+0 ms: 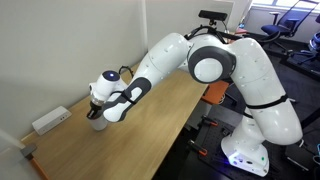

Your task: Remove the marker from the mug cup

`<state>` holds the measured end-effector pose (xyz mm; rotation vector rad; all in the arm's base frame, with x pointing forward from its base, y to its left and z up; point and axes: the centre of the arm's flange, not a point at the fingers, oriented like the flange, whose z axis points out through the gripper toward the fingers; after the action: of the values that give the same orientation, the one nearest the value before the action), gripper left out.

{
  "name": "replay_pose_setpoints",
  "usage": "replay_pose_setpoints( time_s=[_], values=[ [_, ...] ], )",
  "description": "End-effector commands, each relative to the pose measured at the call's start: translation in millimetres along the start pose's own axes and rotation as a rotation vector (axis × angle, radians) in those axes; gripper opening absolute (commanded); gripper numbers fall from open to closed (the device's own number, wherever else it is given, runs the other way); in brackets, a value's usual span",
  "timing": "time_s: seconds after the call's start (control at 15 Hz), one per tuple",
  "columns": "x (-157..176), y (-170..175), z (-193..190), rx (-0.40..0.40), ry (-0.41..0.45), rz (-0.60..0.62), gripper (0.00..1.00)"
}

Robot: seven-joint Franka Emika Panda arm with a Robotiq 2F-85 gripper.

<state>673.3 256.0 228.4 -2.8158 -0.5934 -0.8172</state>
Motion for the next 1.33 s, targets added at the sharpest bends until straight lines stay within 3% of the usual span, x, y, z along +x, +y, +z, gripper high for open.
replay_pose_setpoints(
  time_s=[0.0,0.13,0.2,0.33,0.47,1.27],
  values=[
    [9,4,5,0.017,-0.019,0.022,0.31],
    [10,5,7,0.020,-0.019,0.025,0.22],
    [10,5,7,0.021,-0.019,0.026,0.06],
    [10,5,9,0.024,-0.019,0.028,0.01],
    [10,6,8,0.024,-0.017,0.029,0.04],
    [3,-7,-2,0.007,0.005,0.008,0.04]
  ],
)
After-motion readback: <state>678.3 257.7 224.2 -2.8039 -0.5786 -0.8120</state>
